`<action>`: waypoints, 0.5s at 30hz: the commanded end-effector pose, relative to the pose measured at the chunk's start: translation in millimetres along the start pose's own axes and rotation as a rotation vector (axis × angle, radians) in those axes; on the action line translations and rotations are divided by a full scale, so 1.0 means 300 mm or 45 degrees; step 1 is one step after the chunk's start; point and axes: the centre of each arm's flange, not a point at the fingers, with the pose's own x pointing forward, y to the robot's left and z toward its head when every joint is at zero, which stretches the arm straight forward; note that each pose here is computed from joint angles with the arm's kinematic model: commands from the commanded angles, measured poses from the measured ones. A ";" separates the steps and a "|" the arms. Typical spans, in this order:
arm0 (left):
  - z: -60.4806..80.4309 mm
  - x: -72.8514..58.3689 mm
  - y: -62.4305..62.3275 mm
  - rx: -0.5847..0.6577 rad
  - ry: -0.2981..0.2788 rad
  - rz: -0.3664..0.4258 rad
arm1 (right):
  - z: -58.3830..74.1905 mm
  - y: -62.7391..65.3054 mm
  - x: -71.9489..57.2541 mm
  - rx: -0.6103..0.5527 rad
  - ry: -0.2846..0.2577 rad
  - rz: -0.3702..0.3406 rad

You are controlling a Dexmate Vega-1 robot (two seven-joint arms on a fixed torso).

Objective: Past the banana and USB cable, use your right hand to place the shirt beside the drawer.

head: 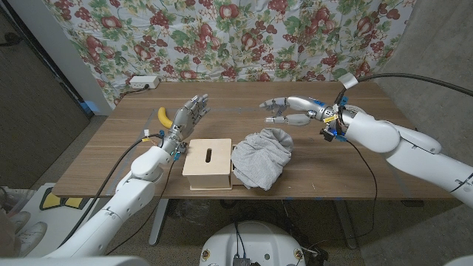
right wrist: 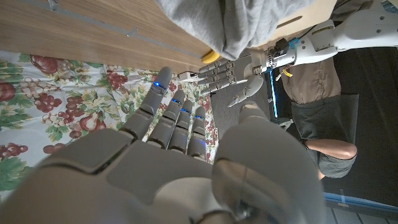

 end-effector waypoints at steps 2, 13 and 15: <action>0.003 0.024 0.016 -0.003 0.022 -0.017 | -0.015 -0.029 0.017 0.006 0.020 -0.078; 0.029 0.018 0.063 0.002 0.032 -0.057 | 0.006 -0.041 0.052 0.036 0.044 -0.120; 0.028 0.018 0.067 -0.005 0.036 -0.061 | 0.010 -0.044 0.057 0.038 0.046 -0.127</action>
